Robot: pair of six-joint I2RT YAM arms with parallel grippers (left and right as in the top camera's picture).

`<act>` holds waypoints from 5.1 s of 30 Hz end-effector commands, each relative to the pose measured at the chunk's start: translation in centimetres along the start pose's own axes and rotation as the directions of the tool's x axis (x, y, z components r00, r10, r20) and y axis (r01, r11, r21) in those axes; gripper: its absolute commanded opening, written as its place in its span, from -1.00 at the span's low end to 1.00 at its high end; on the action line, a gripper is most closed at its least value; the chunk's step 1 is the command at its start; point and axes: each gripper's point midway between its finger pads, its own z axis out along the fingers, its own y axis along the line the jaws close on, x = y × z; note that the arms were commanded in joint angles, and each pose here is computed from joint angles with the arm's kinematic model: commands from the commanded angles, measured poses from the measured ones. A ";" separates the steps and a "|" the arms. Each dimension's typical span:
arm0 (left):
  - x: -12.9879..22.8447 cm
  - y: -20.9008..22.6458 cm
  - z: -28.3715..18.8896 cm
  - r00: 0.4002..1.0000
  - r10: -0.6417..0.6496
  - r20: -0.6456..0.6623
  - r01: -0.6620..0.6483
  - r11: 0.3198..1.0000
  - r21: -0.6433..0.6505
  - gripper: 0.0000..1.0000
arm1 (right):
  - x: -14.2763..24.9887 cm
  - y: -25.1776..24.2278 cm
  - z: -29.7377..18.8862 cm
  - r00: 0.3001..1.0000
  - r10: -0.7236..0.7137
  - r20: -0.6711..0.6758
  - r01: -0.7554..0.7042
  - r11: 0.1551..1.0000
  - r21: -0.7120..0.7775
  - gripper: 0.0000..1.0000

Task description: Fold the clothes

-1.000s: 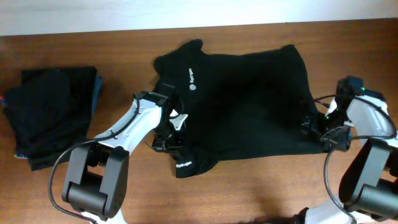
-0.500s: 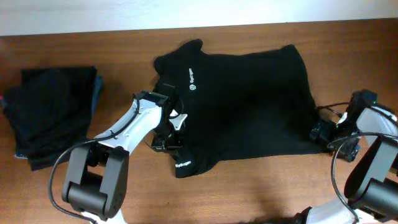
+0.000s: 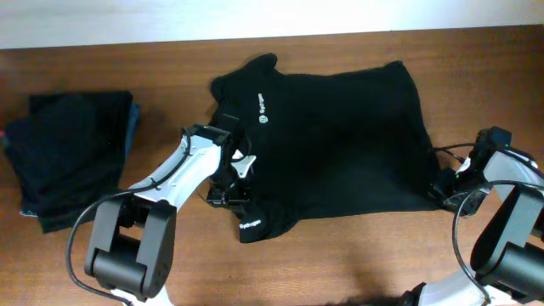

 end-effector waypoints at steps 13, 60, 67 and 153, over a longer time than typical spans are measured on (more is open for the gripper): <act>-1.8 0.9 -4.7 0.986 0.043 0.160 -0.037 0.998 -0.044 -0.97 | 0.7 0.8 -1.6 0.998 0.007 -0.056 -0.009 0.999 -0.036 -0.92; -12.4 4.2 -14.8 0.727 0.115 0.677 -0.026 0.990 -0.141 -0.87 | -7.1 9.1 -7.7 0.948 -0.155 0.278 0.190 0.976 -0.104 -0.83; -13.1 4.4 -15.0 0.713 0.121 0.691 -0.022 0.988 -0.150 -0.85 | -8.2 7.9 -7.9 0.936 -0.150 0.318 0.169 0.985 -0.032 -0.83; -18.2 8.9 -2.3 0.824 0.177 0.538 -0.010 0.954 -0.298 -0.85 | -5.0 7.5 4.8 0.941 -0.330 -0.071 0.330 0.944 -0.017 0.18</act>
